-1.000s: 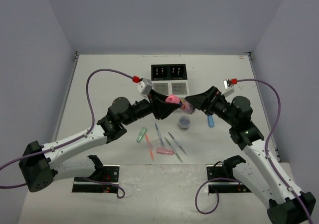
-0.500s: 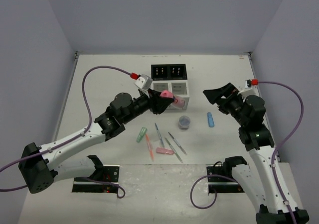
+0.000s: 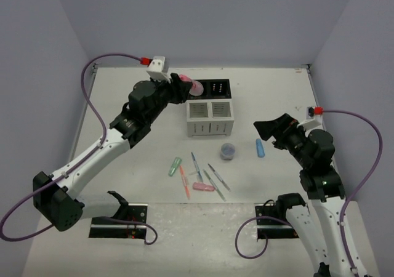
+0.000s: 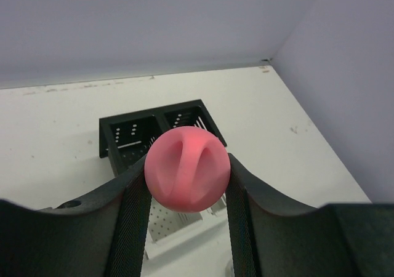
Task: Sort the stationery into containers
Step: Place the stationery in the storage box.
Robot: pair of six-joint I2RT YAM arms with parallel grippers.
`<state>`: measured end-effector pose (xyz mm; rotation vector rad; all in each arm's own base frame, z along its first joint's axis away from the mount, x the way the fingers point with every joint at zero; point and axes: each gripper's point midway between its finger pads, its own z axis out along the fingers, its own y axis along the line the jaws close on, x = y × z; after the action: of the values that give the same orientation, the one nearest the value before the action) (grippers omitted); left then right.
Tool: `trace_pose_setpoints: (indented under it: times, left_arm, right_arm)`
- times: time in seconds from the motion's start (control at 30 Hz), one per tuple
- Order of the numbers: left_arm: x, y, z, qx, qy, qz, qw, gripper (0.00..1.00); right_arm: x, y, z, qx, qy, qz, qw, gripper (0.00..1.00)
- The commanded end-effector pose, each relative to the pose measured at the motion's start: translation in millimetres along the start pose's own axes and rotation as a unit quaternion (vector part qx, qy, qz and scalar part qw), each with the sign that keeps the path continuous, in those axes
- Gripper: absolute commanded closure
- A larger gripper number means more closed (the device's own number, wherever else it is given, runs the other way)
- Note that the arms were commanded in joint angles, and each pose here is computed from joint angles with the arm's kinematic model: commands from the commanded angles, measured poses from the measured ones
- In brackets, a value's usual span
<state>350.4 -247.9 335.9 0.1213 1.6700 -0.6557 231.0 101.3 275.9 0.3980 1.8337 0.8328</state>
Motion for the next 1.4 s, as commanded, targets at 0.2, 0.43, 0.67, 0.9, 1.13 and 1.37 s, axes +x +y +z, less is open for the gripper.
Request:
trace_pose_setpoints:
  times: [0.2, 0.43, 0.67, 0.9, 1.13, 1.37]
  left_arm:
    - [-8, 45, 84, -0.117, 0.026, 0.110, 0.987, 1.00]
    - [7, 56, 120, -0.116, 0.051, 0.141, 0.982, 1.00]
    - [42, 69, 144, -0.109, 0.094, 0.150, 0.978, 1.00]
    - [80, 71, 151, -0.087, 0.134, 0.139, 0.977, 1.00]
    - [90, 76, 150, -0.100, 0.153, 0.135, 0.974, 0.99]
    - [100, 82, 155, -0.117, 0.184, 0.134, 0.967, 0.54]
  right_arm:
    - [-4, 25, -51, -0.031, -0.002, -0.061, 0.998, 0.01]
    - [-13, 30, -76, -0.026, -0.029, -0.095, 0.995, 0.01]
    - [-13, 31, -81, -0.027, -0.027, -0.110, 0.993, 0.01]
    - [-15, 32, -79, -0.027, -0.027, -0.116, 0.993, 0.01]
    - [-15, 34, -76, -0.031, -0.024, -0.114, 0.993, 0.01]
    - [-11, 30, -69, -0.031, -0.013, -0.111, 0.993, 0.01]
